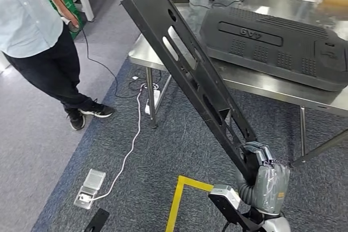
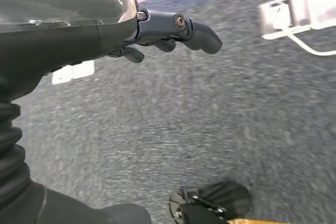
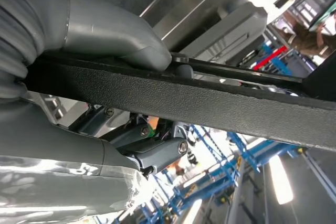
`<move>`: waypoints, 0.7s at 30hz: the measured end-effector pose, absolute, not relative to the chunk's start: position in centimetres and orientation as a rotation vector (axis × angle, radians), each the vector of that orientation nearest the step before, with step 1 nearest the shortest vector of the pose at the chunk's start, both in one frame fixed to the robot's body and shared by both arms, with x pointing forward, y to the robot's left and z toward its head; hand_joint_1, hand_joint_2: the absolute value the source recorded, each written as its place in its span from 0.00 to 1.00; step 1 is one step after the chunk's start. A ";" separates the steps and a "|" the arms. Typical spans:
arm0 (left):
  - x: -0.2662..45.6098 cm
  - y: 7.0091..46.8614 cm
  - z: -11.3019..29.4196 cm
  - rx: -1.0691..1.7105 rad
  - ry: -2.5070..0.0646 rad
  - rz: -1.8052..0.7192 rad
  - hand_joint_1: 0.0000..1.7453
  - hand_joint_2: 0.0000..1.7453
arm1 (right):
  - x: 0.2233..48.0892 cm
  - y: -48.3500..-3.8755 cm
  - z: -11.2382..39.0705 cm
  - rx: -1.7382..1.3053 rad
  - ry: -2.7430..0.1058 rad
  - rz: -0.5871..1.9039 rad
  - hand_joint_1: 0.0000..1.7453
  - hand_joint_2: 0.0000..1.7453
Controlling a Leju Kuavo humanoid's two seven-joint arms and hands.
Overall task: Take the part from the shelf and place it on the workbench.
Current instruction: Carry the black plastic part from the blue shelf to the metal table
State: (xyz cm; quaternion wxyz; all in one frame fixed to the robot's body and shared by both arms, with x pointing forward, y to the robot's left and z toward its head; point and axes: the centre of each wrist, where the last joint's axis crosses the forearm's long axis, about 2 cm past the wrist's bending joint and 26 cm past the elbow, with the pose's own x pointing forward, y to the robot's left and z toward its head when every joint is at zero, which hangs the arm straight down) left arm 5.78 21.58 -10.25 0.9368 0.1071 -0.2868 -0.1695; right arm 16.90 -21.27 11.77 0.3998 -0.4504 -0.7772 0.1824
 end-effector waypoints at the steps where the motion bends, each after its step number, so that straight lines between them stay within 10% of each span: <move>1: 5.9 21.6 -10.2 0.211 -0.592 -0.346 0.00 1.00 | 16.9 -21.2 11.8 -1.138 -1.968 0.467 1.00 1.00; 21: 6.1 21.7 -10.3 0.148 -0.618 -0.349 0.00 1.00 | 17.6 -20.3 11.3 -1.013 -1.992 0.456 1.00 1.00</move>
